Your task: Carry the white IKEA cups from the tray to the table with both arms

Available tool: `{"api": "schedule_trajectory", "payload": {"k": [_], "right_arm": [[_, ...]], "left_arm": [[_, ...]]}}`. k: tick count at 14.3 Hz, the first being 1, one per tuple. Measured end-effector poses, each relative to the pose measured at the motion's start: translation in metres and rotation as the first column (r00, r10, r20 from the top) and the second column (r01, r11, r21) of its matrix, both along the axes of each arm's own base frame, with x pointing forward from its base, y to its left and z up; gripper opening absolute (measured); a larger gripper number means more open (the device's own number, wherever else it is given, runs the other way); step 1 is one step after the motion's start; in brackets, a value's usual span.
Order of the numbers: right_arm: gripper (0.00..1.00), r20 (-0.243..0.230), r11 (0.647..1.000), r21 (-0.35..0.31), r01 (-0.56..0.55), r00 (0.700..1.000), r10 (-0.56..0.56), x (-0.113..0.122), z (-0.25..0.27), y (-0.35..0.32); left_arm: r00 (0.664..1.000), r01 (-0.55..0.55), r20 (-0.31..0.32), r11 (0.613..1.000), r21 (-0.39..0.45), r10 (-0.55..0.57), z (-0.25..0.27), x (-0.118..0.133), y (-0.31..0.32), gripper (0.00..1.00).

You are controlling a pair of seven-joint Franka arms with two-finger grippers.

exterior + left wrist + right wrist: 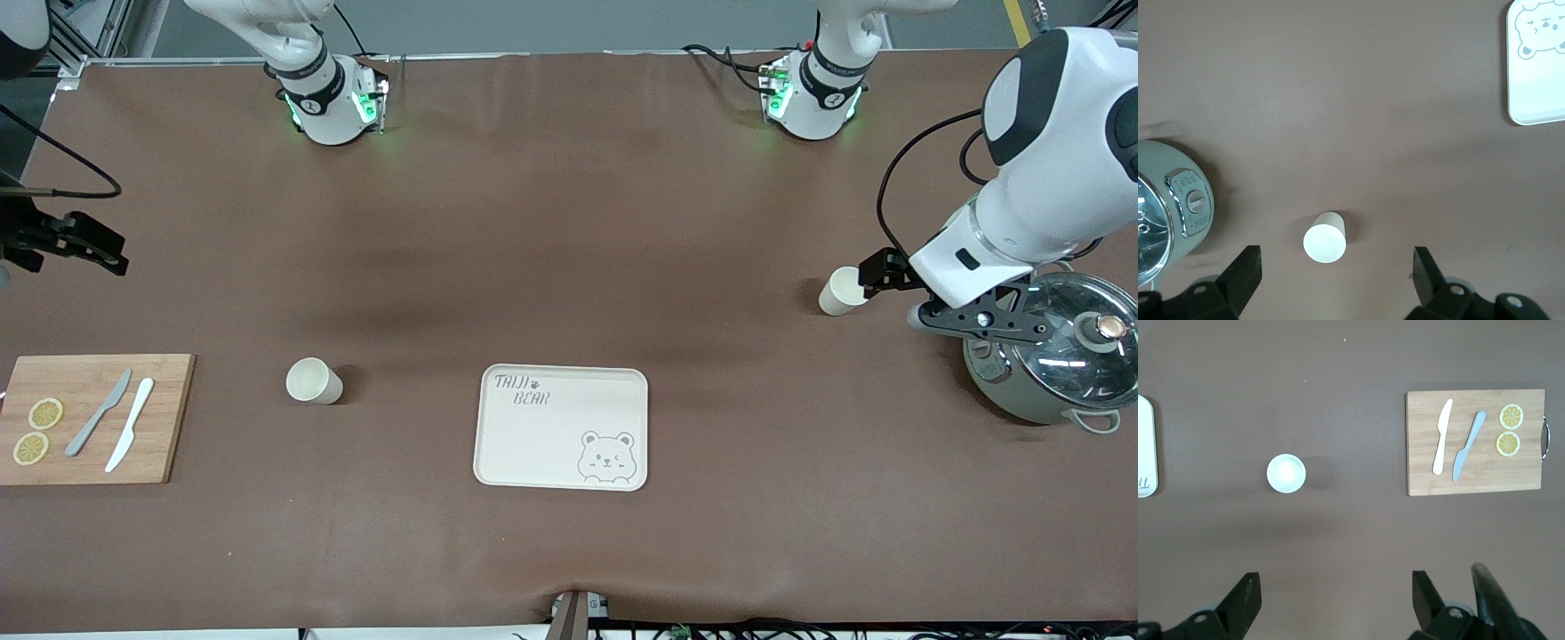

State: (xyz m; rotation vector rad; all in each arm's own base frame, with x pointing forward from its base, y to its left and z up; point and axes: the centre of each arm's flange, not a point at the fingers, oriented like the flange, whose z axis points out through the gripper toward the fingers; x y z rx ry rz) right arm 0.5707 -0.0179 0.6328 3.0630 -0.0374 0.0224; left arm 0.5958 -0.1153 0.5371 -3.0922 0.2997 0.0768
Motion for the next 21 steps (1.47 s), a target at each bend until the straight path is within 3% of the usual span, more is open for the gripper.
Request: {"api": "schedule_trajectory", "payload": {"k": [6,10,21], "right_arm": [[1.00,-0.049,1.000,0.002,-0.008,0.999,0.008,-0.006,0.000,0.005],[1.00,-0.116,1.000,0.006,-0.018,0.993,0.019,-0.013,-0.006,0.013],[1.00,-0.186,0.999,0.008,-0.053,0.981,0.053,-0.022,-0.011,0.035]], "left_arm": [[1.000,0.000,-0.011,1.000,0.001,0.000,-0.007,0.003,0.000,1.00],[1.000,0.000,0.007,1.000,-0.002,0.000,0.001,0.004,-0.001,1.00],[1.000,-0.001,0.024,1.000,-0.006,0.001,0.010,0.006,0.000,1.00]]}}
